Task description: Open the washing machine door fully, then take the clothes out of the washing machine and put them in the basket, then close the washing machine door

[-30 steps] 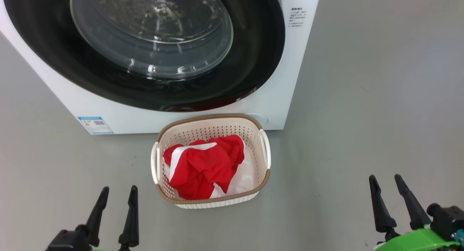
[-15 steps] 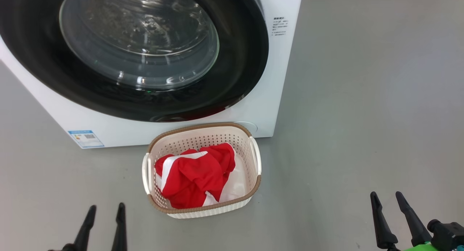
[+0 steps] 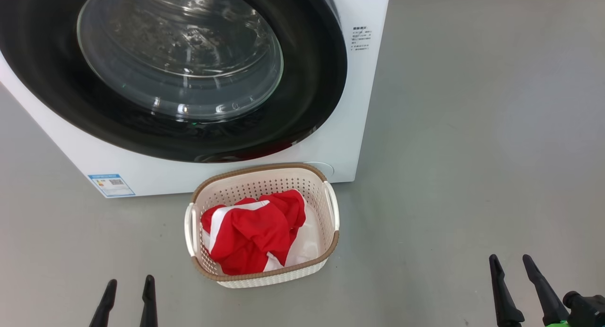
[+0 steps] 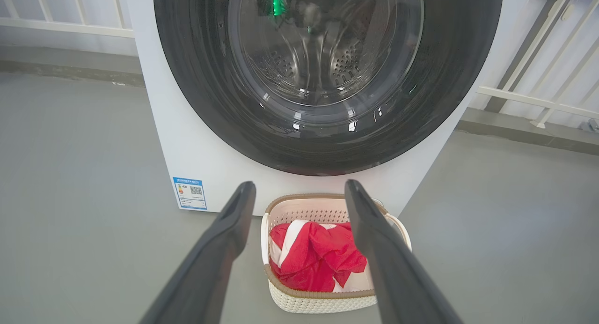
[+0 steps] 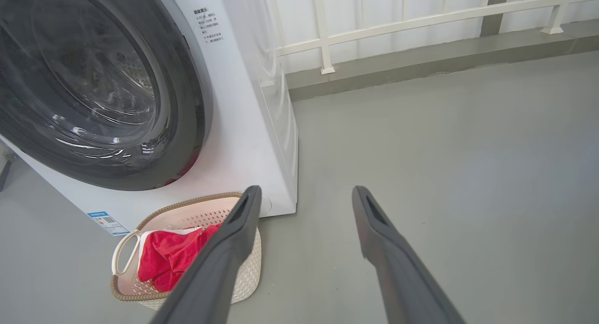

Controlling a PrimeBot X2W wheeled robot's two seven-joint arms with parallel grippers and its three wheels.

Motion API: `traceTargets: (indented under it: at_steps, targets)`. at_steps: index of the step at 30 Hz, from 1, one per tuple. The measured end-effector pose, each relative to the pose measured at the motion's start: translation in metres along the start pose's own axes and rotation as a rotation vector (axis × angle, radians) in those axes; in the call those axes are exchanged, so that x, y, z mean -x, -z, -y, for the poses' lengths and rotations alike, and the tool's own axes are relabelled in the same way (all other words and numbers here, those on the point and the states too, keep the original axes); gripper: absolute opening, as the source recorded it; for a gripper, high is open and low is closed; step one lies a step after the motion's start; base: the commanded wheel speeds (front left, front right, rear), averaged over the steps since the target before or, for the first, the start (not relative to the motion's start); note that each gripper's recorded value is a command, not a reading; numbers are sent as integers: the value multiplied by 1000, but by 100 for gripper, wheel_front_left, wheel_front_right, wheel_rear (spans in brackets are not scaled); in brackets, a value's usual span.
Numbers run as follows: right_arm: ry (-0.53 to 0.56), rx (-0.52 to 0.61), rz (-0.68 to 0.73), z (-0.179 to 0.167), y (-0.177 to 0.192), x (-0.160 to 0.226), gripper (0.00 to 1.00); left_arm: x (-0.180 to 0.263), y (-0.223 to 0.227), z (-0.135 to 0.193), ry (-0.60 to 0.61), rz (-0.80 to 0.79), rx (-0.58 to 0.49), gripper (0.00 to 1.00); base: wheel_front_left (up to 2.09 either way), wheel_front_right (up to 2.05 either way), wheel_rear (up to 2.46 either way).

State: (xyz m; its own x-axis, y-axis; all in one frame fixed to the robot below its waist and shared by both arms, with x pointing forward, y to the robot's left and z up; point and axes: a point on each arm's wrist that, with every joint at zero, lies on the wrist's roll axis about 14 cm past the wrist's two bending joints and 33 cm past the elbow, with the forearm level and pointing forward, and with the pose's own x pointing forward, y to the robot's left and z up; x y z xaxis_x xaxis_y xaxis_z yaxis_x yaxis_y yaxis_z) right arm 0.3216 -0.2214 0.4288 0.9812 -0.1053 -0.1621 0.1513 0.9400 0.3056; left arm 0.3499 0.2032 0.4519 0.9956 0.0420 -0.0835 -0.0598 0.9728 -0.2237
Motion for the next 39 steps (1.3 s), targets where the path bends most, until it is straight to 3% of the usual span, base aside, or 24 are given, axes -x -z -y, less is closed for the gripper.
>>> traceTargets:
  at_steps: [13,14,21,39]
  targets:
    - [6,5,11,2,-4,0,100,1,-2,2,3,6,16,100,0,0,0]
    - [6,5,10,2,-3,0,0,1,-1,2,4,5,17,0,0,0,0]
    - [34,-28,-60,4,21,6,0,7,25,5,-10,-79,50,0,0,0,0]
    - [67,-213,-63,6,19,4,0,8,25,1,-56,-90,246,0,0,0,0]
